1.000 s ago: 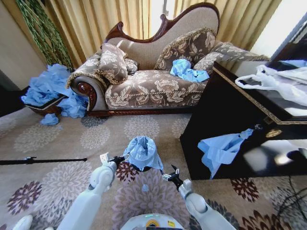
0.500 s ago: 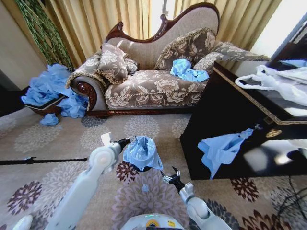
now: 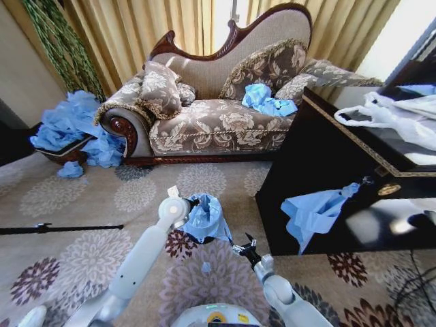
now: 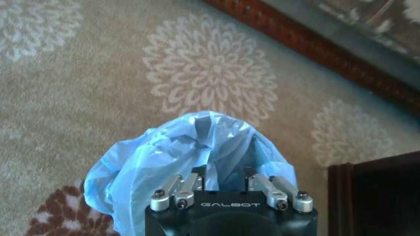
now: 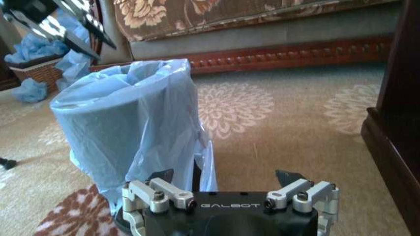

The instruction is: Place a garbage bag over the trash bin.

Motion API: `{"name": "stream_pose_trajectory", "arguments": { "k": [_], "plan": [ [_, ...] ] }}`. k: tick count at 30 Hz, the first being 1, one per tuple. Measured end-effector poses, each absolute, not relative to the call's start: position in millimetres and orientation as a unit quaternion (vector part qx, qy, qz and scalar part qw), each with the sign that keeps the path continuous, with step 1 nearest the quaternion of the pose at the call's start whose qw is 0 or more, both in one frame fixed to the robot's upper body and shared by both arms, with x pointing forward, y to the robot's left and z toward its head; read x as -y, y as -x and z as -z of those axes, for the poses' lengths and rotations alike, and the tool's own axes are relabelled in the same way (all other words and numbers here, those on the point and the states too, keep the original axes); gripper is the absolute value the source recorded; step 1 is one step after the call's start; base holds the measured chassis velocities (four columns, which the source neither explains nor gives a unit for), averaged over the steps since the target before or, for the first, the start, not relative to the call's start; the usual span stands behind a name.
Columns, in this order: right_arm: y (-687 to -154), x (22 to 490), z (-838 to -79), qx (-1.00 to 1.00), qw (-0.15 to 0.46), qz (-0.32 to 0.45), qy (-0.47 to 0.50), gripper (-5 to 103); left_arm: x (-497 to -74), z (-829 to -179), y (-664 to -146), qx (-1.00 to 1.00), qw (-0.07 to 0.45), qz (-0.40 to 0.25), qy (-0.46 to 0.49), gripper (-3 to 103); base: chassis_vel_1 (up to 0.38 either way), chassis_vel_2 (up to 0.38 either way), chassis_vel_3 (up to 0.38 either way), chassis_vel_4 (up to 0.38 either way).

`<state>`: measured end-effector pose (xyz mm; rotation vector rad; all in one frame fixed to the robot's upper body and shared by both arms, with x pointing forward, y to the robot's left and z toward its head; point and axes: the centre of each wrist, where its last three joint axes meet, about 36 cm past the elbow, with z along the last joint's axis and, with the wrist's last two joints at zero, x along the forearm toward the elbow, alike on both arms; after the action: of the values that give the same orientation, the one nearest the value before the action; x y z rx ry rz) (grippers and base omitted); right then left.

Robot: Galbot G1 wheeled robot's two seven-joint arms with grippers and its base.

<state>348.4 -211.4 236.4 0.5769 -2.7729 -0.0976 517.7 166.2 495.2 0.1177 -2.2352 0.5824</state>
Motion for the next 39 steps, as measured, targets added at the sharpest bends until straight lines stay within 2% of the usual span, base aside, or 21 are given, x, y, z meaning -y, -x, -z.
{"name": "stream_pose_trajectory", "arguments": {
  "k": [1, 6, 7, 9, 13, 28, 39],
  "plan": [
    [-349.1, 211.5, -236.5, 0.967, 0.153, 0.034, -0.2, 100, -163.2, -492.4, -522.7, 0.882, 0.408, -0.23, -0.048, 32, 0.0, 0.0, 0.0, 0.0],
    [-352.2, 212.0, -236.7, 0.968, 0.153, 0.037, -0.194, 100, -148.6, -477.9, -544.1, 0.874, 0.426, -0.225, -0.062, 16, 0.0, 0.0, 0.0, 0.0],
    [-352.2, 212.0, -236.7, 0.968, 0.153, 0.037, -0.194, 100, -148.6, -477.9, -544.1, 0.874, 0.426, -0.225, -0.062, 16, 0.0, 0.0, 0.0, 0.0],
    [-353.6, 213.5, -236.9, 0.969, 0.153, 0.039, -0.191, 100, -142.6, -465.9, -555.8, 0.87, 0.433, -0.221, -0.081, 8, 0.0, 0.0, 0.0, 0.0],
    [-354.5, 218.2, -237.3, 0.969, 0.154, 0.039, -0.186, 100, -142.9, -446.5, -570.6, 0.866, 0.438, -0.215, -0.11, 0, 0.0, 0.0, 0.0, 0.0],
    [-365.5, 217.7, -241.4, 0.97, 0.153, 0.038, -0.184, 100, -118.3, -384.5, -607.3, 0.848, 0.461, -0.217, -0.148, 0, 0.0, 0.0, 0.0, 0.0],
    [-366.4, 222.1, -242.5, 0.971, 0.153, 0.037, -0.181, 100, -123.2, -338.7, -616.5, 0.837, 0.475, -0.213, -0.167, 0, 0.0, 0.0, 0.0, 0.0]
  ]
}}
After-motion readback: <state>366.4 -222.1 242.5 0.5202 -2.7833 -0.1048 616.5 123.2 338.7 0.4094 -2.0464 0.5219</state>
